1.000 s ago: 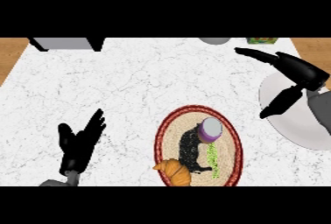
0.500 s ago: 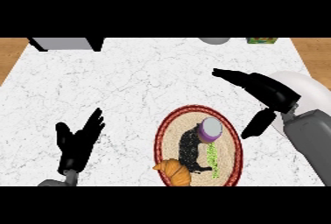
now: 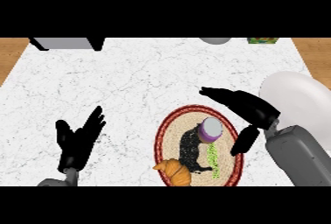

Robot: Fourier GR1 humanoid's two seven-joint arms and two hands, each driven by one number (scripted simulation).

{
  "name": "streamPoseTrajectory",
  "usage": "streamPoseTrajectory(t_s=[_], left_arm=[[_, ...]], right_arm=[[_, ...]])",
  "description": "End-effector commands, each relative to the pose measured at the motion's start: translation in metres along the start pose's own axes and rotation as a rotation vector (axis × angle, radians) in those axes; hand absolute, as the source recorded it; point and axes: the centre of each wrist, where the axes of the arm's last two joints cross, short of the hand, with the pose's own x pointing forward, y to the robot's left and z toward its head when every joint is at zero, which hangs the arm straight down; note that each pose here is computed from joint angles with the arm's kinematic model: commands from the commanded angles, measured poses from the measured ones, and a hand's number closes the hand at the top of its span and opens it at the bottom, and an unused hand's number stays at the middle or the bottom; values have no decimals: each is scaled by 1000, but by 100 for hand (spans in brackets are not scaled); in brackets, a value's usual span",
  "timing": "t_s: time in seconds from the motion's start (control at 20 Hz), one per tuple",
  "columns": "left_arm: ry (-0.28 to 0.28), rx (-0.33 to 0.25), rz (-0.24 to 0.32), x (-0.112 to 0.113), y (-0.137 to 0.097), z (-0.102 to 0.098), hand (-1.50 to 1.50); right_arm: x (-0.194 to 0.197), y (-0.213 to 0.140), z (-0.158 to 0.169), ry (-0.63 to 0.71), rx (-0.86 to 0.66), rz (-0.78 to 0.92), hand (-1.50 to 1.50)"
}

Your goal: Pick the can from the placemat and place it in the plate

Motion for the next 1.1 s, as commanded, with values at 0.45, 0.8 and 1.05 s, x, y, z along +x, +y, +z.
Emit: streamPoseTrajectory(t_s=[0.45,0.8,1.05], left_arm=[[2,-1,-15,-11,5,10,0],[-5,2,-10,-3,5,17,0],[-1,-15,12,2,-5,0,0]], right_arm=[[0,34,-1,88,-20,120,-150],[-10,23,-12,105,10,123,-150],[-4,53,-37,106,57,151,-150]])
